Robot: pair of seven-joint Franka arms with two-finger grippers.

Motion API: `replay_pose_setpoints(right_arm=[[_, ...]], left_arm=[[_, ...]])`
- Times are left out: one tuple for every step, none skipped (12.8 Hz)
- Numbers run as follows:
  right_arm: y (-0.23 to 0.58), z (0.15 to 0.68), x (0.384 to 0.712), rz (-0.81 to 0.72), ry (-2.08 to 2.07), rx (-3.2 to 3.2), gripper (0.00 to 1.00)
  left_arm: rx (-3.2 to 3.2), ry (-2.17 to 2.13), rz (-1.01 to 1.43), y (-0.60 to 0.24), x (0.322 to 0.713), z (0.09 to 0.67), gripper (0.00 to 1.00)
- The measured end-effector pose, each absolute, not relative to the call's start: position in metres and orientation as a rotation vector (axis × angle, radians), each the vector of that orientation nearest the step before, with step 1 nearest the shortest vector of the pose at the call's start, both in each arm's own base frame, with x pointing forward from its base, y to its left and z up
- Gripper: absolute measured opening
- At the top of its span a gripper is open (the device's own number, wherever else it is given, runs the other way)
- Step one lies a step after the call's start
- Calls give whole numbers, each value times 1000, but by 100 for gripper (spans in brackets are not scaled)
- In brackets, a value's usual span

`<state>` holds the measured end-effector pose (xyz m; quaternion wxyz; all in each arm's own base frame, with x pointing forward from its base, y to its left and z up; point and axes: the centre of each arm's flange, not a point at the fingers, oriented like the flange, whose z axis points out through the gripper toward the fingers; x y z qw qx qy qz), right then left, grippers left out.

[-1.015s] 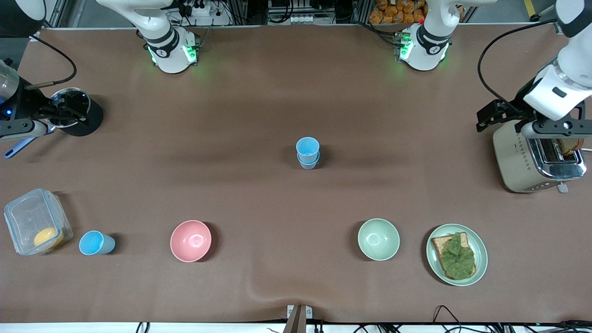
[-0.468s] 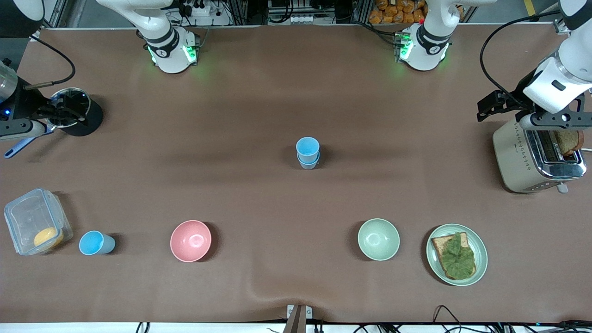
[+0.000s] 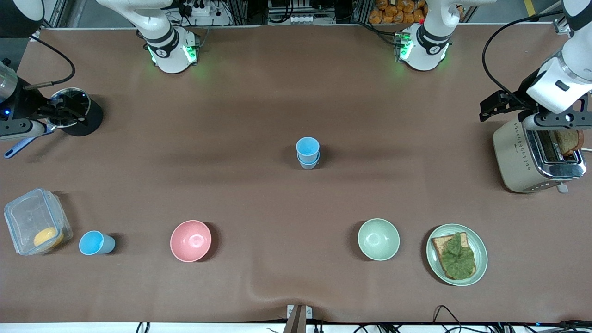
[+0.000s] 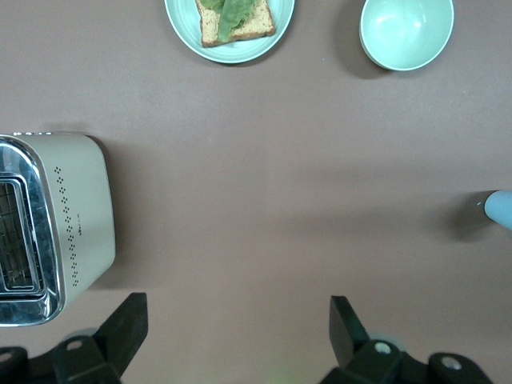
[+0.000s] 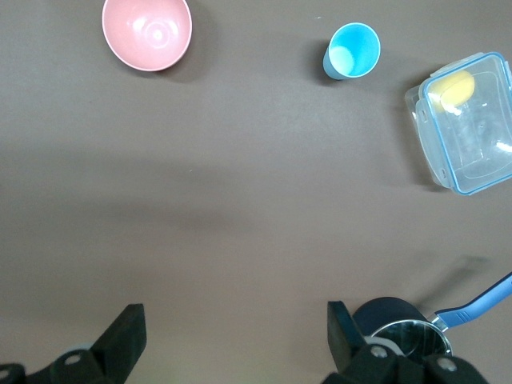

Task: Stack blue cups with both arms

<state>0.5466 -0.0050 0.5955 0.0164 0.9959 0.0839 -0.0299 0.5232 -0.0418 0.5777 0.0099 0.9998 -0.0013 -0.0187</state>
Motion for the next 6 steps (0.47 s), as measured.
replay_pose_setpoints(right_arm=[[-5,595,547,-93,261,3096,100],[-5,595,547,-93,260,3097,100],[-5,595,547,-93,260,3097,100],[-5,595,547,-93,260,3097,100],[-5,595,547,-93,260,3097,100],[-5,595,547,-93,260,3097,100]], left_arm=[[3121,4,-55,-40,523,579,100],[3121,18,-47,-35,524,581,100],[3120,34,-38,-30,525,584,100],[3120,44,-33,-26,525,585,100],[3119,48,-31,-25,525,586,100],[3119,48,-30,-25,525,586,100]])
